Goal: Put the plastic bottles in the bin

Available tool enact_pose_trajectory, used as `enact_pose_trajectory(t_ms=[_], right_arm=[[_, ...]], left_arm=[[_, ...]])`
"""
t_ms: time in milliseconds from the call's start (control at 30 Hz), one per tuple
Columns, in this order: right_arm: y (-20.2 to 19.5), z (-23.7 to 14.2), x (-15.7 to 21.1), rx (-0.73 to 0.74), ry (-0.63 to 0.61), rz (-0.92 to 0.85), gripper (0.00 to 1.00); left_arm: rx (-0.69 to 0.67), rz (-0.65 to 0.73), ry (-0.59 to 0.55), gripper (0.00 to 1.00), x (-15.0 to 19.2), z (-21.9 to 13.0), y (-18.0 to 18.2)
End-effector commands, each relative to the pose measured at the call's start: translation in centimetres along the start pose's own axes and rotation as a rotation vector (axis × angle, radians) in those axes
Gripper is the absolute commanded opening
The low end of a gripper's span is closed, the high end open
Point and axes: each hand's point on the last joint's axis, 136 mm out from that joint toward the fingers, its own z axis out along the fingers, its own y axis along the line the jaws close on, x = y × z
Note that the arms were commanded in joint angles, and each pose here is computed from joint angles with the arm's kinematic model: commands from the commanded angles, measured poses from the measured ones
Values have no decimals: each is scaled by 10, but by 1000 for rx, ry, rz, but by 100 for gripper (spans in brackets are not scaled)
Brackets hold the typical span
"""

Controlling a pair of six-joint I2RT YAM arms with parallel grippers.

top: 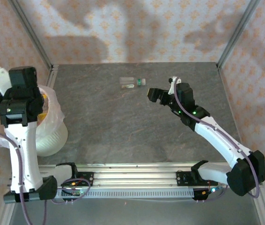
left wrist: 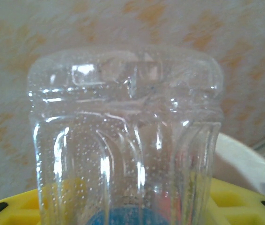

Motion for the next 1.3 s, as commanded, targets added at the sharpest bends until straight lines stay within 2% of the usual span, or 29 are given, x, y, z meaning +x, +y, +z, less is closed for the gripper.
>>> enact_pose_trajectory(t_ms=[0, 100, 267, 433, 533, 600, 767, 867, 1033, 1267], right_arm=[[20, -6, -19, -63, -36, 1, 99], [19, -6, -19, -59, -38, 3, 99], [19, -6, -19, -59, -34, 7, 99], [18, -7, -18, -47, -30, 3, 99], [15, -6, -16, -40, -31, 5, 99], [14, -5, -14, -41, -26, 5, 99], [15, -5, -13, -45, -25, 10, 99], [9, 3, -7, -30, -9, 17, 99], [4, 9, -3, -12, -8, 18, 99], [4, 21, -6, -4, 4, 17, 99]], left_arm=[[3, -33, 91, 39, 22, 18, 1], [-36, -41, 123, 39, 31, 29, 7], [-27, -115, 217, 40, 53, 54, 7], [-91, -82, 294, 45, 75, 65, 18], [-129, -78, 305, 64, 84, 65, 30], [-136, -89, 297, 82, 84, 61, 35], [-81, -133, 285, 100, 74, 52, 33], [-3, -175, 291, 100, 69, 46, 22], [209, -263, 294, 100, 60, 32, -8], [260, -231, 387, 100, 74, 54, -36]])
